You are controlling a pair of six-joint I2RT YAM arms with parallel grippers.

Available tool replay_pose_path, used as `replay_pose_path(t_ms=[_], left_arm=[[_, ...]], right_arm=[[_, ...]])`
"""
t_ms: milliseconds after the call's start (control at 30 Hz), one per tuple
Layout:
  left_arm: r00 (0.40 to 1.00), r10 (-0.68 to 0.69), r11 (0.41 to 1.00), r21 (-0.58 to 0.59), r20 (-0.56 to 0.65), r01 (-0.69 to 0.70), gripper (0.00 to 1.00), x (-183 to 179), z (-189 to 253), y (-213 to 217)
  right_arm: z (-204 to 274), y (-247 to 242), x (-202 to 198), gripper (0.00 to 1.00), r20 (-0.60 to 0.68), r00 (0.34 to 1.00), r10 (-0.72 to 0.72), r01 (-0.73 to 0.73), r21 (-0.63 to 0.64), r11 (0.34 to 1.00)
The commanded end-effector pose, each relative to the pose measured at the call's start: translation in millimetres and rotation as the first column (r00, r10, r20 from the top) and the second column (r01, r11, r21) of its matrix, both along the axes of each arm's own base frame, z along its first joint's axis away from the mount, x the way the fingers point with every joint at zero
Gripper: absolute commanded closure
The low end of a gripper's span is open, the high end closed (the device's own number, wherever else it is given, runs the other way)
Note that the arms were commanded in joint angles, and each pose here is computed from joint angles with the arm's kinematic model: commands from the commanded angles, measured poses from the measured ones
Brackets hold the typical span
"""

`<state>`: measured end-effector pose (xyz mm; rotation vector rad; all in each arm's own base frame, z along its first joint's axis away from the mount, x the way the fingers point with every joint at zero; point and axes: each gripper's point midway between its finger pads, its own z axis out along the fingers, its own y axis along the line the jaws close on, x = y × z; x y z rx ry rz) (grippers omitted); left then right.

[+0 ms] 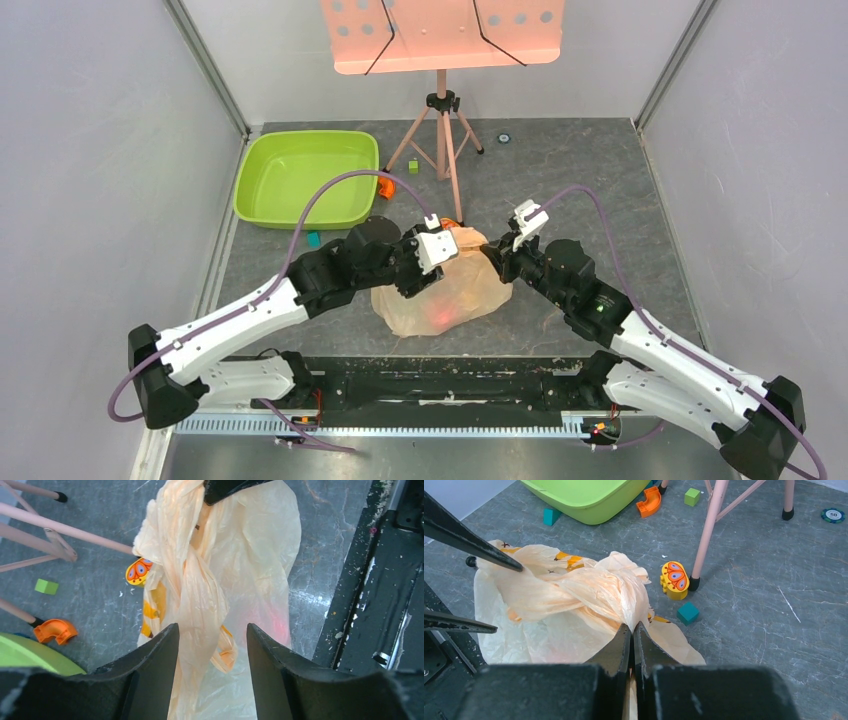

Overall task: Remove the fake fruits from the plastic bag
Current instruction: Untie the plastic bag at the center of the board.

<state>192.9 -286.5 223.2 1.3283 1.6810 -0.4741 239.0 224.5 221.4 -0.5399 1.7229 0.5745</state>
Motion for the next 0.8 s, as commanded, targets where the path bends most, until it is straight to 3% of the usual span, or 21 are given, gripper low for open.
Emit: replay_pose_path(t_ms=[0, 300, 467, 567, 700, 767], left_arm=[[0.990, 0.013, 0.998, -0.063, 0.138, -0.005, 0.40, 10, 37, 2], [0.994, -0.008, 1.000, -0.020, 0.106, 0.011, 0.37, 11, 17, -4], [0.997, -0.009, 1.000, 0.005, 0.078, 0.008, 0.42, 12, 5, -7], [0.998, -0.015, 1.000, 0.019, 0.056, 0.014, 0.57, 10, 2, -7], [0.999, -0.040, 0.998, 0.049, 0.018, 0.039, 0.97, 3, -4, -6], [0.999, -0.040, 0.998, 0.054, 0.012, 0.039, 0.98, 1, -6, -3]], right_arm=[[17, 2, -1, 1.00, 0.033, 0.999, 0.014, -0.015, 0.022, 1.000], [14, 3, -3, 1.00, 0.026, 0.999, 0.028, -0.029, 0.018, 0.999], [14, 2, -3, 1.00, 0.026, 0.999, 0.026, -0.027, 0.018, 0.999], [16, 1, -4, 1.00, 0.030, 0.999, 0.024, -0.025, 0.021, 0.999], [17, -1, -5, 1.00, 0.040, 0.999, 0.024, -0.025, 0.017, 1.000], [22, 0, -6, 0.99, 0.070, 0.996, 0.048, -0.048, -0.003, 0.999]])
